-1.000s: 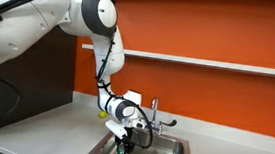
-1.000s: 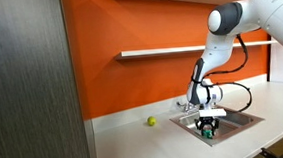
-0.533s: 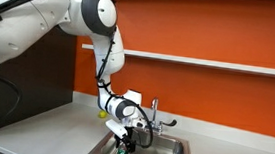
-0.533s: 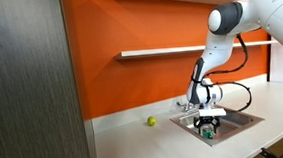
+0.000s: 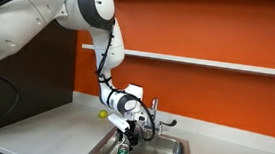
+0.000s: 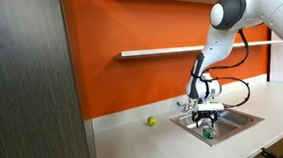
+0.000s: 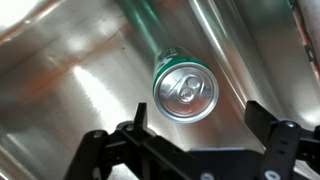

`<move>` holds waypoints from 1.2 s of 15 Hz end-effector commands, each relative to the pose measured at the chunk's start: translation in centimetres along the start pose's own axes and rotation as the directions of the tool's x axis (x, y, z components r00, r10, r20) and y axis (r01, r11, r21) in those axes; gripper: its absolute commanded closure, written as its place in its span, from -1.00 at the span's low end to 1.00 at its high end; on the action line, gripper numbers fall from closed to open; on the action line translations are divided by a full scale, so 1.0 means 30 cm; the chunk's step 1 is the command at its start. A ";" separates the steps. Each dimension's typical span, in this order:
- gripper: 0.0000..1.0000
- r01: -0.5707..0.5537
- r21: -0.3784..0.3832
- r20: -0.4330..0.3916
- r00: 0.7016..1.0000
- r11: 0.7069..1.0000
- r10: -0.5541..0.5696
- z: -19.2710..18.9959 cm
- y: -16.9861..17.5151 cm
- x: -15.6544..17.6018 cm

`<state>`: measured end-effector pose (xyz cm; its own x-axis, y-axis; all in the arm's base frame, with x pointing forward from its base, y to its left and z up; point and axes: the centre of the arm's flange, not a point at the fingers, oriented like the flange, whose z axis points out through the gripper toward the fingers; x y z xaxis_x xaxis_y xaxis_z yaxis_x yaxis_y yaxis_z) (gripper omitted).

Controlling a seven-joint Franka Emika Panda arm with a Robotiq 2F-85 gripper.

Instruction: Put the green can in the sink.

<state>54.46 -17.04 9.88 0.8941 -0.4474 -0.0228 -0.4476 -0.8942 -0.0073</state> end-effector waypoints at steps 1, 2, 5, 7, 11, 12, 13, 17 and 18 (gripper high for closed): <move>-1.00 -0.017 0.010 -0.029 0.999 1.000 0.017 -0.077 0.013 -0.016; -1.00 -0.018 0.010 -0.035 0.999 1.000 0.018 -0.090 0.016 -0.014; -1.00 -0.014 0.011 -0.048 0.999 1.000 0.014 -0.130 0.017 -0.015; -1.00 0.005 0.021 -0.050 0.999 1.000 -0.004 -0.148 0.018 -0.025; -1.00 0.067 0.031 -0.060 0.996 0.997 -0.065 -0.186 0.018 -0.066; -1.00 0.078 0.032 -0.060 0.995 0.996 -0.075 -0.196 0.016 -0.078; -1.00 0.086 0.032 -0.066 0.994 0.996 -0.083 -0.208 0.016 -0.093; -1.00 0.100 0.037 -0.070 0.993 0.994 -0.098 -0.258 0.029 -0.164; -1.00 0.104 0.039 -0.070 0.992 0.994 -0.101 -0.270 0.032 -0.185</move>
<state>52.04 -16.09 15.81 0.9239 -0.3813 0.0317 -0.3805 -0.9243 -0.0286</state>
